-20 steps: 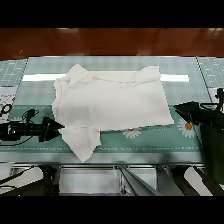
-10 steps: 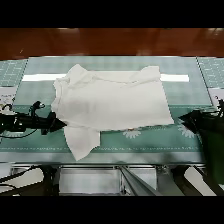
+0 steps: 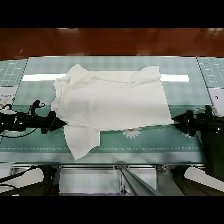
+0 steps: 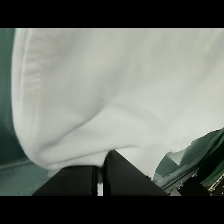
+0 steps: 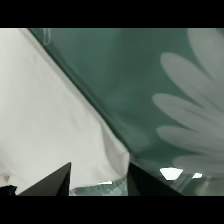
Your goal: Fold the shirts.
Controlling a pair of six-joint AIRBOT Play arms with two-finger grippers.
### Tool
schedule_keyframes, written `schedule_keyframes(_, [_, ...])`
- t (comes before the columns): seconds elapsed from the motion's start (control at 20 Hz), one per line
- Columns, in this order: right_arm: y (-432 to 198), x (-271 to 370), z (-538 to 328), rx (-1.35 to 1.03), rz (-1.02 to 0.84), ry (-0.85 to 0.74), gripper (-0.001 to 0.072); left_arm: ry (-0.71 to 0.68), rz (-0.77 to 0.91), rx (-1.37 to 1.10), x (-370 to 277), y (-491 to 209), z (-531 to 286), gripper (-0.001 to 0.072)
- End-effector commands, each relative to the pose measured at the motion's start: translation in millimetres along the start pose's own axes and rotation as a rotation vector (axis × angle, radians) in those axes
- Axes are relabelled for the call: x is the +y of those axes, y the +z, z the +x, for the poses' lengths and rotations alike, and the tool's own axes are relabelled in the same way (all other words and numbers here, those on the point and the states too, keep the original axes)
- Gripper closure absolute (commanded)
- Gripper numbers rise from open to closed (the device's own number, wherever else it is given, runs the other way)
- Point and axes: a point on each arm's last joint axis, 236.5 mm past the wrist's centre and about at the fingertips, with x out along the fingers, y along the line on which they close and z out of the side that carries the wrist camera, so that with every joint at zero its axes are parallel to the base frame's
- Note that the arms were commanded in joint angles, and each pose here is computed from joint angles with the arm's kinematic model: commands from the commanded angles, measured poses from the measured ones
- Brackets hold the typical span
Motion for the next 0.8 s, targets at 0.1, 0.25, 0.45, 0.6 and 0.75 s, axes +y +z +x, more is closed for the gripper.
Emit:
schedule_keyframes(0.1, [10, 29, 40, 0.053, -0.089, -0.014, 0.0303, -0.015, -0.008, -0.017, -4, 4, 0, 0.0683])
schedule_keyframes(0.25, [12, 56, 54, 0.076, -0.214, -0.024, 0.0683, -0.034, -0.007, -0.03, -10, 8, -2, 0.0683])
schedule_keyframes(0.45, [30, 117, 8, 0.05, -0.415, -0.033, 0.0684, -0.106, 0.112, -0.171, -62, 35, -45, 0.0684])
schedule_keyframes(0.6, [52, 211, -70, -0.155, -0.626, -0.011, 0.0684, -0.259, 0.319, -0.474, -167, 70, -136, 0.0684])
schedule_keyframes(0.75, [43, 312, -162, -0.416, -0.824, 0.064, 0.0684, -0.338, 0.576, -0.766, -271, 61, -249, 0.0684])
